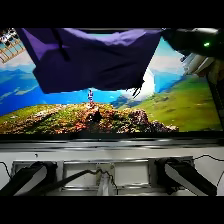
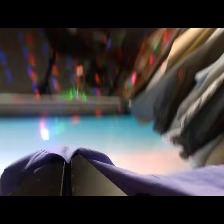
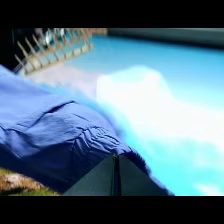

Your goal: Fold the clothes and pants, and hang the long-sleeved shirts on hangers.

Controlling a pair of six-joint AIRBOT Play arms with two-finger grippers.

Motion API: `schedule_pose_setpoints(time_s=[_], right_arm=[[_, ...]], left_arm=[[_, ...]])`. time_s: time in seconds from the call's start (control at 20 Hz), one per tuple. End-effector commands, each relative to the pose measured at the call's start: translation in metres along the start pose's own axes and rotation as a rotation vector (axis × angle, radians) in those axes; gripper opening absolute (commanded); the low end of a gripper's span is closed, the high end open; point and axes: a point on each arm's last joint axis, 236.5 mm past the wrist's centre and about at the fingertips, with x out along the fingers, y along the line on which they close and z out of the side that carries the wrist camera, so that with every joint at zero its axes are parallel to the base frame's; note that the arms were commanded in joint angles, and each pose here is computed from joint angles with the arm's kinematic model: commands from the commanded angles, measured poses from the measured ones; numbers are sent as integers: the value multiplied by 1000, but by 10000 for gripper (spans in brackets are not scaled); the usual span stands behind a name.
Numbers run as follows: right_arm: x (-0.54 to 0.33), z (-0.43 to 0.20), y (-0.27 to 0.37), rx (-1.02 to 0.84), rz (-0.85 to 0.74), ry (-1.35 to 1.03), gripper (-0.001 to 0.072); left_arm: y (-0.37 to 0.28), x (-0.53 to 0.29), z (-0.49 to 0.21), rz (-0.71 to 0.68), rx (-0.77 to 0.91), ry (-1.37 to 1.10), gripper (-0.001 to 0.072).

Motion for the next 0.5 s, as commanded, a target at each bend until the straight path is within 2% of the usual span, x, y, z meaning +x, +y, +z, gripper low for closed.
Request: schedule_pose_setpoints(time_s=[0.0, 0.25, 0.45], right_arm=[[-50, 21, 39, -52, -3, -47, 19], [-116, 3, 101, -41, 38, -39, 19], [-139, 4, 116, 36, 32, -80, 19]], left_arm=[[-30, -47, 51, 3, 113, -140, 3], [-66, -123, 87, 53, 275, -265, 3], [-65, -118, 79, 43, 272, -231, 3]])
